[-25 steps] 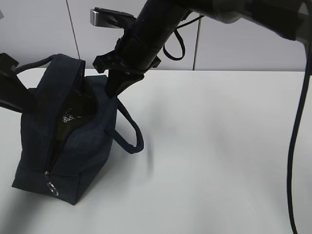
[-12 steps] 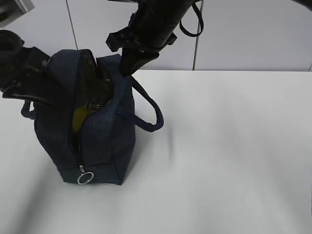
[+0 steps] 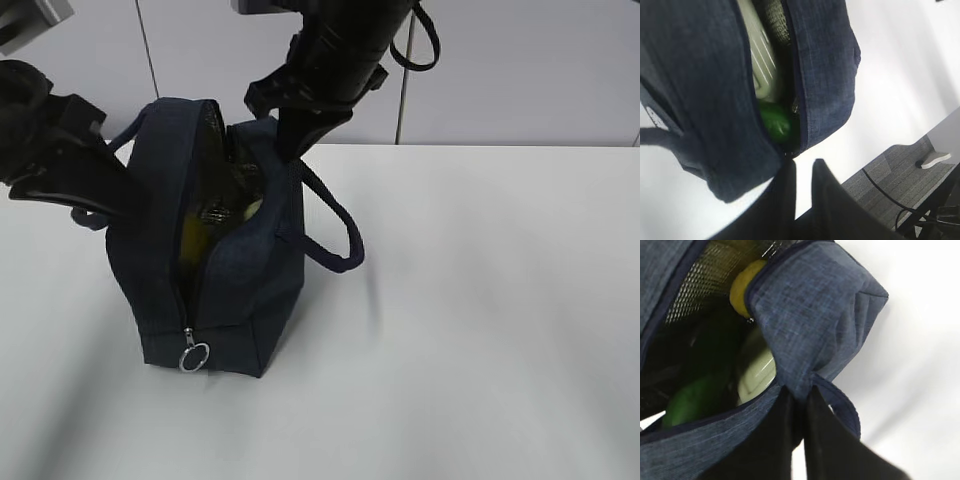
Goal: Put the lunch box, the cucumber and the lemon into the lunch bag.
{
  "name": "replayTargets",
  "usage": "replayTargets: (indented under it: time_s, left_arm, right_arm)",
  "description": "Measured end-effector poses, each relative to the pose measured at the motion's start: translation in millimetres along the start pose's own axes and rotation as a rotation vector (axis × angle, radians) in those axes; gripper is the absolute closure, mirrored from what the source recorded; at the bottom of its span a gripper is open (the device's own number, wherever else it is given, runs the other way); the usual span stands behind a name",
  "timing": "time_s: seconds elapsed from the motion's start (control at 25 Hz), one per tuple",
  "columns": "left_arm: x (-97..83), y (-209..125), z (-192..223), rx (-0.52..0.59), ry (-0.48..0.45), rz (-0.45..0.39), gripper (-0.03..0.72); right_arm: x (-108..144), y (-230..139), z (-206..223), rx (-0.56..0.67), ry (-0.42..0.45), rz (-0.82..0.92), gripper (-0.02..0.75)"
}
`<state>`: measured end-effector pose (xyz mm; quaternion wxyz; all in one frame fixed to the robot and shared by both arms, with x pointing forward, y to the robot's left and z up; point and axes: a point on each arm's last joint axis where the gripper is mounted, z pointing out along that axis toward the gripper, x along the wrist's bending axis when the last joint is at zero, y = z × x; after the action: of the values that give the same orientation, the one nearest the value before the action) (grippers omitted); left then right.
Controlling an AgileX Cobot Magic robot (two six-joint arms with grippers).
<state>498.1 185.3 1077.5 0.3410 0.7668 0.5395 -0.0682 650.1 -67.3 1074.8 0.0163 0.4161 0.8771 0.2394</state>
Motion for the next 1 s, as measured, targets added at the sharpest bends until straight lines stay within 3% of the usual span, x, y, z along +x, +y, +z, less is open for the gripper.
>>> replayTargets:
  time_s: [0.64,1.0]
  left_arm:
    - [0.3,0,0,-0.005,0.003,0.001,0.639]
    - [0.5,1,0,-0.006,0.006,0.002,0.638]
  right_arm:
    - [-45,-18,3,0.064,-0.094,0.063,0.723]
    - [-50,-20,2,0.072,-0.123,0.05,0.723]
